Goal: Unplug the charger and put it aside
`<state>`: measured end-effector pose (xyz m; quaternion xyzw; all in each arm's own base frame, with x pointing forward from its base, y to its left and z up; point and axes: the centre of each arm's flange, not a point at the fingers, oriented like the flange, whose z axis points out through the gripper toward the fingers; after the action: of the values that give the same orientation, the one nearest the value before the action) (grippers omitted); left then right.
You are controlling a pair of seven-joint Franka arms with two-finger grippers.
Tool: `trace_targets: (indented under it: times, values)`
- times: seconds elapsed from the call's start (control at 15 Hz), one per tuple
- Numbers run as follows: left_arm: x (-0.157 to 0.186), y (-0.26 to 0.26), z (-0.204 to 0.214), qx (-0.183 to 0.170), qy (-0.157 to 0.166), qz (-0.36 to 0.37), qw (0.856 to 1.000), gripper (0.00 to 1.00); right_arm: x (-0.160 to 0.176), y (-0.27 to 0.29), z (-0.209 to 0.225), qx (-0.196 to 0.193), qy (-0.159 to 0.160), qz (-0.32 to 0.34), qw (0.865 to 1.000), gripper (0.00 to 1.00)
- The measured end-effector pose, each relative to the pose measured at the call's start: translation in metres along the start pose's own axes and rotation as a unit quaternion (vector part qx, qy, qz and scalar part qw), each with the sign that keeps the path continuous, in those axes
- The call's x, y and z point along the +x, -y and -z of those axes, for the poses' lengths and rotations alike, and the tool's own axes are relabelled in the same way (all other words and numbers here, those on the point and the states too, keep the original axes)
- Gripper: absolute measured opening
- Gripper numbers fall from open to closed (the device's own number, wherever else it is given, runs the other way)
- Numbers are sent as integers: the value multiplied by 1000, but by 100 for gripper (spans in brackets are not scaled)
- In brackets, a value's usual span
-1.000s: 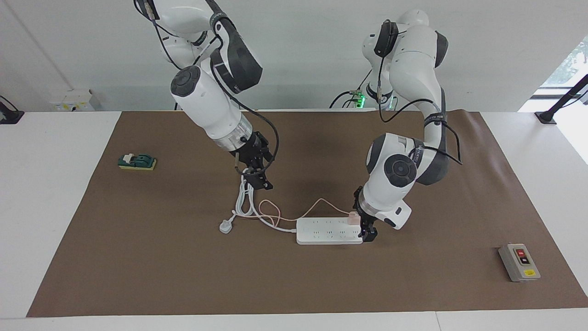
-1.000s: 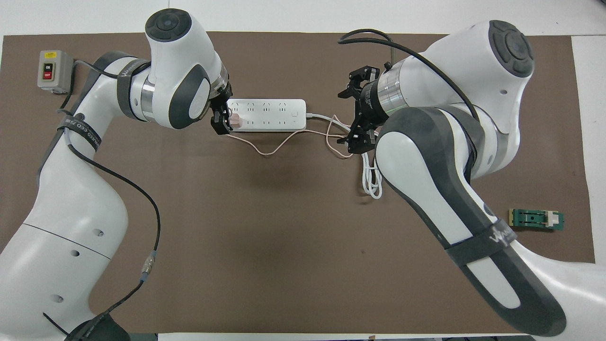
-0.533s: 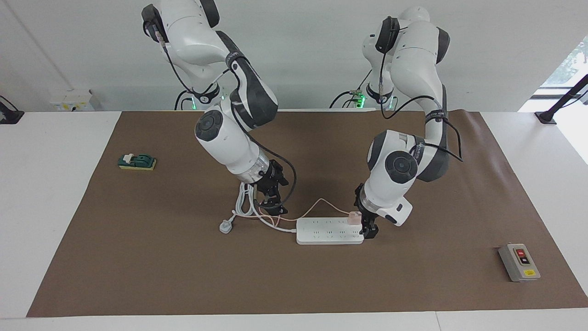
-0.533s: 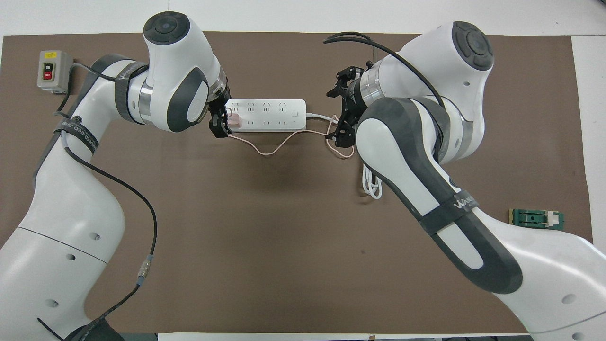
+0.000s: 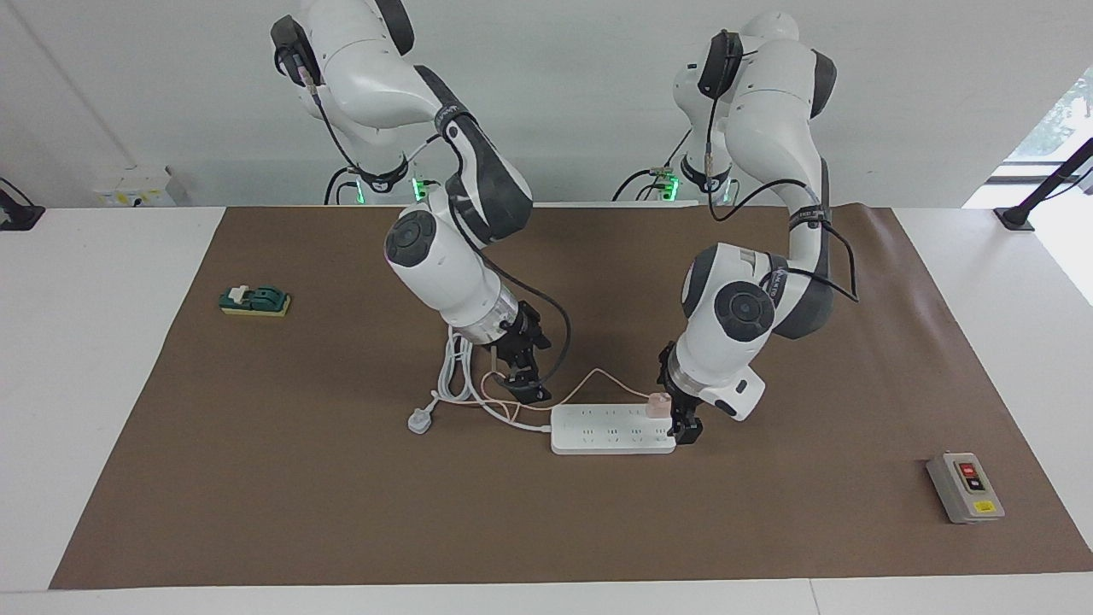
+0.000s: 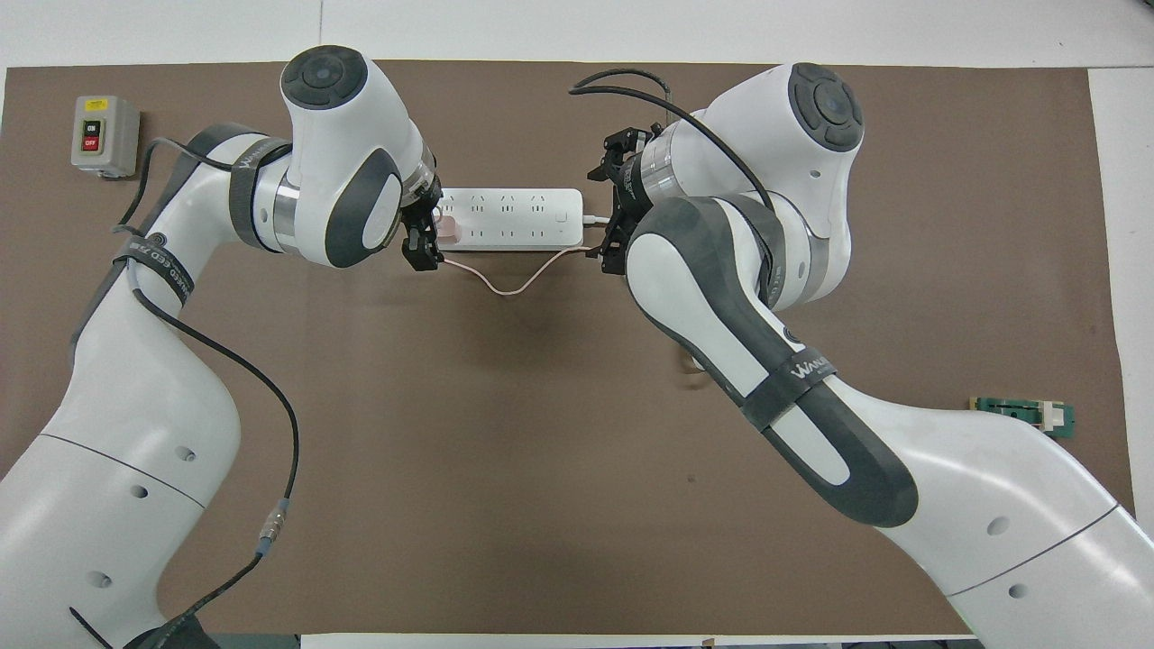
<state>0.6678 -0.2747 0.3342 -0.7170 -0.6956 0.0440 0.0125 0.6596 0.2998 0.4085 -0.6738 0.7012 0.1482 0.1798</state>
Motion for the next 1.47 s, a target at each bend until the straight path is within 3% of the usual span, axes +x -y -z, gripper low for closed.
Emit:
trace_targets:
  times: [0.4, 0.47, 0.6, 0.73, 0.87, 1.27, 1.47]
  values:
    - [-6, 3, 2, 0, 3, -5, 1000, 90, -5, 13, -13, 2, 4, 5, 1000, 100]
    - [-6, 3, 2, 0, 3, -5, 1000, 84, -6, 16, -18, 2, 5, 6, 1000, 100]
    - [-6, 3, 2, 1, 3, -5, 1000, 58, -6, 21, -31, 1, 2, 11, 1000, 100]
    - [-6, 3, 2, 1, 3, -5, 1000, 54, -10, 23, -40, 2, -3, 19, 1000, 100]
    - [-6, 2, 2, -4, 3, -5, 1000, 32, -9, 27, -49, 3, -12, 27, 1000, 100]
    - [-6, 2, 2, -4, 3, -5, 1000, 32, -1, 29, -65, -19, -27, 29, 999, 100]
    - [-6, 2, 2, -4, 3, -5, 1000, 32, 1, 30, -55, -47, -59, 46, 996, 100]
